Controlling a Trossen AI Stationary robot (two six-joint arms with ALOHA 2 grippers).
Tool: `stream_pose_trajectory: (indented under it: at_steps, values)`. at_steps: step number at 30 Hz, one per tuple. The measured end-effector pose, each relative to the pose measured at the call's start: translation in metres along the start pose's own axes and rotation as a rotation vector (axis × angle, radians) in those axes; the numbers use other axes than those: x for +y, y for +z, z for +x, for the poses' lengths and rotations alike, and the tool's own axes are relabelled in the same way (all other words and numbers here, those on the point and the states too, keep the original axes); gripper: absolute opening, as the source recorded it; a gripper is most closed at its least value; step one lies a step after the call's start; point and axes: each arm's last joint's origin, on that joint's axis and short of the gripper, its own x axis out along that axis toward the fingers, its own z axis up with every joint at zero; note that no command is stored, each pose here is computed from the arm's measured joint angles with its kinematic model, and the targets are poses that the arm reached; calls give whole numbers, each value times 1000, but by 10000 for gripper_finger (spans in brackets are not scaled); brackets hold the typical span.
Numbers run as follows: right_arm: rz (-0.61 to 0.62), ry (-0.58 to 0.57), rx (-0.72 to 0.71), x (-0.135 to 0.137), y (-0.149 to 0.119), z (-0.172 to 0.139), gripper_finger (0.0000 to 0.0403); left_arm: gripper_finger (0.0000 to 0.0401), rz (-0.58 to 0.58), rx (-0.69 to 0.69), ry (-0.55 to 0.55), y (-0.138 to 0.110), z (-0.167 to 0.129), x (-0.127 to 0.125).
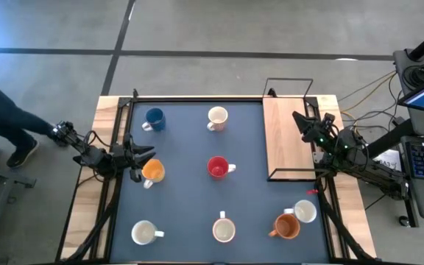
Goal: Place coffee mugs
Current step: Put the red patterned mug on the shelf
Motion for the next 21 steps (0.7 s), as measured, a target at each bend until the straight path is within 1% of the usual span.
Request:
stream_pose_trajectory:
  at_steps: [7,11,15,18,21]
  values:
    - [13,15,-15,1,2,0,125,95,0,0,0,0,0,0]
    - [-22,4,-43,2,4,0,125,95,0,0,0,0,0,0]
    - [-70,15,-60,10,13,0,125,95,0,0,0,0,0,0]
    - [-102,7,-49,15,18,4,125,95,0,0,0,0,0,0]
    - [-124,-26,-3,20,22,10,125,95,0,0,0,0,0,0]
